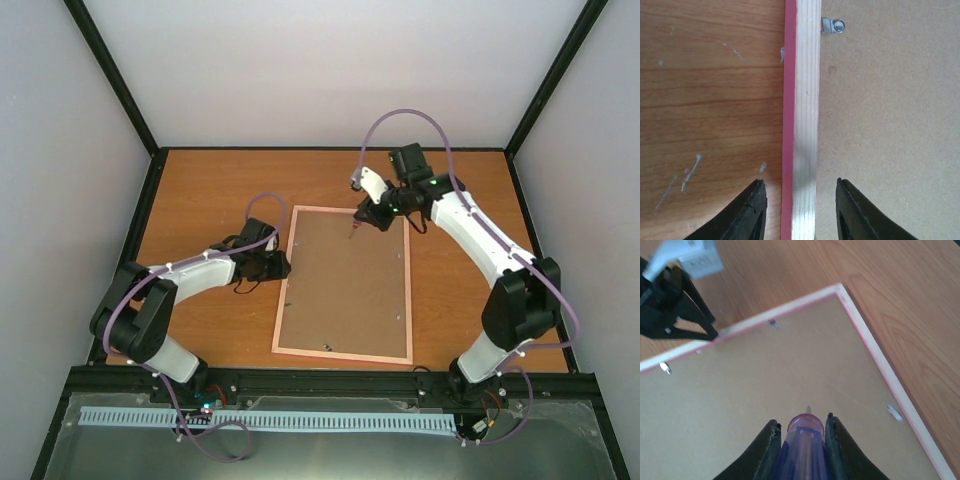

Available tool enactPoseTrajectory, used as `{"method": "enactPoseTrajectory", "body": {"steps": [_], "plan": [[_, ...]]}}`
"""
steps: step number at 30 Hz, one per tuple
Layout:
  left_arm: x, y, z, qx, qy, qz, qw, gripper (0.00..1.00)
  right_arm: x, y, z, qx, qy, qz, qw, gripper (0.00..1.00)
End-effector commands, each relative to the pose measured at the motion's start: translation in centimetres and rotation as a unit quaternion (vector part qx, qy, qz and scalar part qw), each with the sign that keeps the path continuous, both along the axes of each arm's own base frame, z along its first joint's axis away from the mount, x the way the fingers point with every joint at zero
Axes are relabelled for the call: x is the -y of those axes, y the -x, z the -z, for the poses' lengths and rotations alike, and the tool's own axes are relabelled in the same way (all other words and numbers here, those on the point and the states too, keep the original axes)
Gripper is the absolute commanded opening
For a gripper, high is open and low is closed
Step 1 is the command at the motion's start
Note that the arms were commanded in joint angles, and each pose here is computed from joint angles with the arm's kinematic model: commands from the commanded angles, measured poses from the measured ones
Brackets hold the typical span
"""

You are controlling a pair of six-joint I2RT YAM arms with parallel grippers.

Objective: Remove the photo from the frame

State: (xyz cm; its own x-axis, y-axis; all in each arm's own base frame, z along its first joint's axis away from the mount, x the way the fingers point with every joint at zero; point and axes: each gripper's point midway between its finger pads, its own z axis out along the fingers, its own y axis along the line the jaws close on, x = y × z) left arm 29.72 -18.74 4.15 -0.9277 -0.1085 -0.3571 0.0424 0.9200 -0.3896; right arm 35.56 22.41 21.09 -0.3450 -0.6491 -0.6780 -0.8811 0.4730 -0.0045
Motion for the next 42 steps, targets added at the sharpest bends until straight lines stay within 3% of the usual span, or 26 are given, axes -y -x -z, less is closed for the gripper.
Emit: {"method": "enactPoseTrajectory", "body": {"steps": [1, 16, 37, 42], "plan": [[0.7, -1.0, 0.3, 0.011, 0.008, -0.001, 1.000, 0.37, -4.6, -1.1, -2.7, 0.007, -0.080, -0.019, 0.997, 0.03], [0.5, -0.6, 2.9, -0.015, -0.001, -0.014, 1.000, 0.25, -10.6, -2.7, -1.2, -0.050, -0.131, -0.036, 0.989, 0.03], [0.2, 0.1, 3.8, -0.020, 0.003, -0.028, 0.999, 0.02, -12.8, -3.5, 2.9, -0.099, -0.115, -0.021, 0.988, 0.03], [0.2, 0.2, 3.9, -0.020, 0.003, -0.029, 0.999, 0.01, -13.1, -3.8, 3.8, -0.112, -0.113, -0.018, 0.987, 0.03]]}}
